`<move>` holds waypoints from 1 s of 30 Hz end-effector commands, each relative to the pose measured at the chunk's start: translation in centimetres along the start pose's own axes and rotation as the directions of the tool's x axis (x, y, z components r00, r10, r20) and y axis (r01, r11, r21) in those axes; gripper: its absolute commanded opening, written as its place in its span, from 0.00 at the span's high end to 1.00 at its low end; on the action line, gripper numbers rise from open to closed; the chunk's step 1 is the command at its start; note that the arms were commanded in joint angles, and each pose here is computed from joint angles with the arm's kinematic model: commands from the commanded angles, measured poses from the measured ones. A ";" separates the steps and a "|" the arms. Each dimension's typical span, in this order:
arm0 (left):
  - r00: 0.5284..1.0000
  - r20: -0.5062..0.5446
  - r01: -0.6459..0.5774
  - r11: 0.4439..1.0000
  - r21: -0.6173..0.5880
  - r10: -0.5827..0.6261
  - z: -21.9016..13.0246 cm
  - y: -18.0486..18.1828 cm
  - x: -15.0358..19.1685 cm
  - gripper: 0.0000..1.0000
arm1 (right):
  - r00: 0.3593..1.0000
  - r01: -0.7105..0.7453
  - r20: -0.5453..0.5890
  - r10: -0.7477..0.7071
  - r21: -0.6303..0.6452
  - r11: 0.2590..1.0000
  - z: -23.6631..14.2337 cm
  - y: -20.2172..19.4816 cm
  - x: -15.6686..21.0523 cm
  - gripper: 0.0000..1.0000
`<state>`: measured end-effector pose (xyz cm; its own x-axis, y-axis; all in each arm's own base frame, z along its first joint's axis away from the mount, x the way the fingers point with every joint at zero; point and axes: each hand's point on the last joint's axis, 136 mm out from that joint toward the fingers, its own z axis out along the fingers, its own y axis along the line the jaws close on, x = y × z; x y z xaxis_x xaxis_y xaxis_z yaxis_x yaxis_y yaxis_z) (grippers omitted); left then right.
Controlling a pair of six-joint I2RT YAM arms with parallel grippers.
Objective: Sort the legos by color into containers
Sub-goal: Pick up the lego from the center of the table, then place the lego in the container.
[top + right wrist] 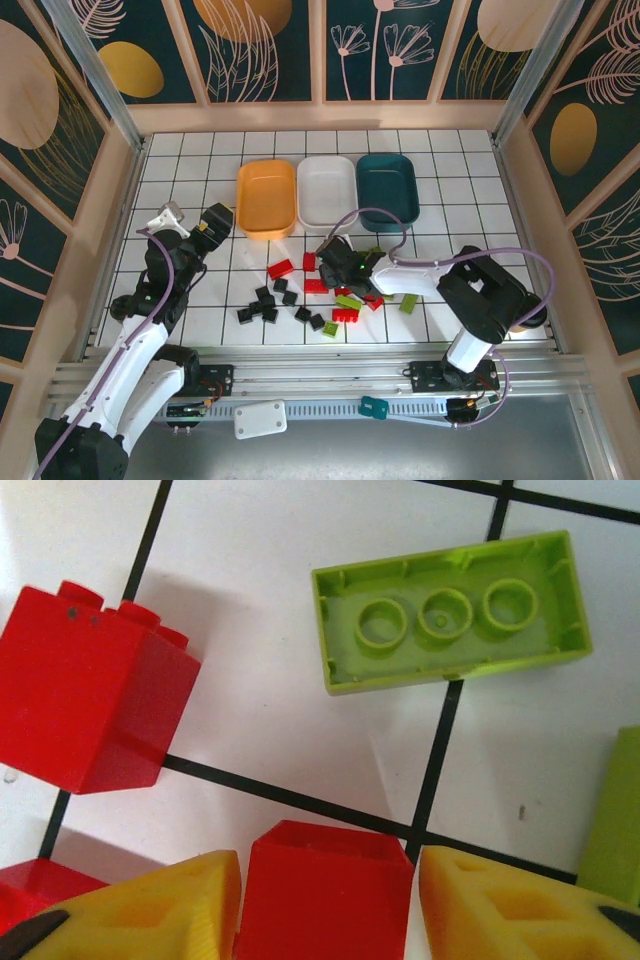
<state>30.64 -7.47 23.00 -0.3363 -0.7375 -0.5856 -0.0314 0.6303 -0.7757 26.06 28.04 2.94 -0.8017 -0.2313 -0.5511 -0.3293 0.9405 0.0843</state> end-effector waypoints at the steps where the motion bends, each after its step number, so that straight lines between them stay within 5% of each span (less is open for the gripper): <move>1: 0.999 -0.036 -0.011 1.000 0.001 0.011 0.0 0.0 0.7 0.01 | 1.000 0.003 0.024 -0.002 -0.025 1.000 0.1 0.6 -1.2 0.58; 5: 0.999 -0.044 -0.009 1.000 -0.002 0.009 0.1 0.1 0.8 0.01 | 0.997 0.007 0.074 -0.003 -0.053 0.999 -1.5 0.8 -2.4 0.72; 10: 0.999 -0.041 -0.003 1.000 -0.017 0.002 0.2 0.5 0.9 0.01 | 0.976 -0.033 0.213 0.052 -0.089 0.995 -6.0 -0.4 -6.2 0.75; 16: 0.999 -0.004 0.048 0.999 -0.016 -0.049 0.0 1.2 0.8 0.01 | 0.906 -0.214 0.356 0.228 -0.080 0.974 -8.9 -8.2 -12.7 0.75; 21: 0.999 -0.027 0.046 0.999 0.001 -0.046 0.0 0.9 1.3 0.01 | 0.863 -0.325 0.397 0.313 -0.038 0.945 -7.3 -14.6 -16.8 0.76; 30: 0.981 -0.194 -0.022 0.997 -0.077 0.007 1.3 2.2 3.9 0.02 | 0.878 -0.396 0.306 0.368 0.031 0.918 -1.0 -18.3 -18.2 0.72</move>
<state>30.71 -8.27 19.22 -0.4414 -0.7098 -0.5490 -0.1039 0.6481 -0.7545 45.04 14.45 11.98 -0.6733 0.2154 -0.7073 0.0425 0.9663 0.2538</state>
